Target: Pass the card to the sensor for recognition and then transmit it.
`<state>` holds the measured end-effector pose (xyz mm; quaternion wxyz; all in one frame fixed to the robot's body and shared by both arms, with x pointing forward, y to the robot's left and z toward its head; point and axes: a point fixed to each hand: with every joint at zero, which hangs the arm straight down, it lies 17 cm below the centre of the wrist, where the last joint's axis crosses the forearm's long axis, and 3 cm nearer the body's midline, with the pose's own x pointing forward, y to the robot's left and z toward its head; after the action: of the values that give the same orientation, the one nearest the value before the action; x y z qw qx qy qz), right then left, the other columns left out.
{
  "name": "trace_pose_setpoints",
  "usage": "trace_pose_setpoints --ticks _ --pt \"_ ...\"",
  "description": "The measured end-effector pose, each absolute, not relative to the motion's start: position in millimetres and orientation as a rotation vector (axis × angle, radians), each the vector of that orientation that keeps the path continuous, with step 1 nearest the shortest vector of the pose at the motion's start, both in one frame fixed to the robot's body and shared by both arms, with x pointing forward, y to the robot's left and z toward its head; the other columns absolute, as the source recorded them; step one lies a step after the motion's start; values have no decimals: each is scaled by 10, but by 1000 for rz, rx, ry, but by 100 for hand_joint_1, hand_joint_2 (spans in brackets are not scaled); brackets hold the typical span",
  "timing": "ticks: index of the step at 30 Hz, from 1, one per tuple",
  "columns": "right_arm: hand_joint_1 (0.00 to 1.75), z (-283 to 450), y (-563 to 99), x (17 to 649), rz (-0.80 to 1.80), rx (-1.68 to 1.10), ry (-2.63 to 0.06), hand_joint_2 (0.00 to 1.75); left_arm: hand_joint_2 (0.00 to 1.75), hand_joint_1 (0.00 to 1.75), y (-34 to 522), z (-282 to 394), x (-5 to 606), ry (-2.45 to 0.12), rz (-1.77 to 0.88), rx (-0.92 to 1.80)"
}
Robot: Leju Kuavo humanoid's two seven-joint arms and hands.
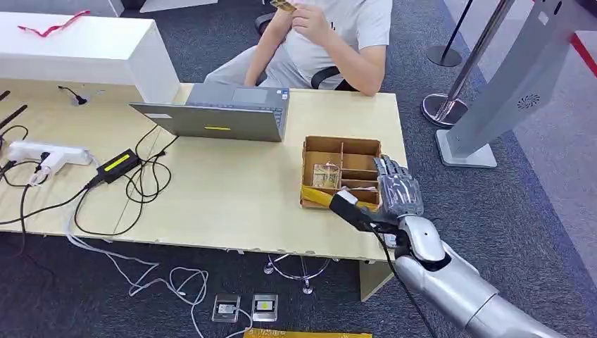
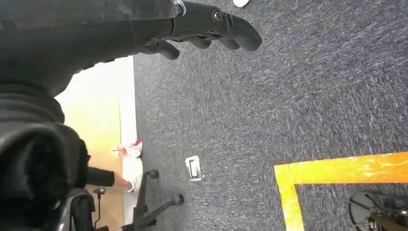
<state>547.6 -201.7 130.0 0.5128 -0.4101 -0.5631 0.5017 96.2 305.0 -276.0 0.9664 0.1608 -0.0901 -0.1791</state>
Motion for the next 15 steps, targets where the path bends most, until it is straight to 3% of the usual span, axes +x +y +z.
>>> trace_pose_setpoints --ticks 15 --pt "0 1240 -1867 5475 1216 -961 -1357 175 0 0 3041 -2762 957 -182 -376 322"
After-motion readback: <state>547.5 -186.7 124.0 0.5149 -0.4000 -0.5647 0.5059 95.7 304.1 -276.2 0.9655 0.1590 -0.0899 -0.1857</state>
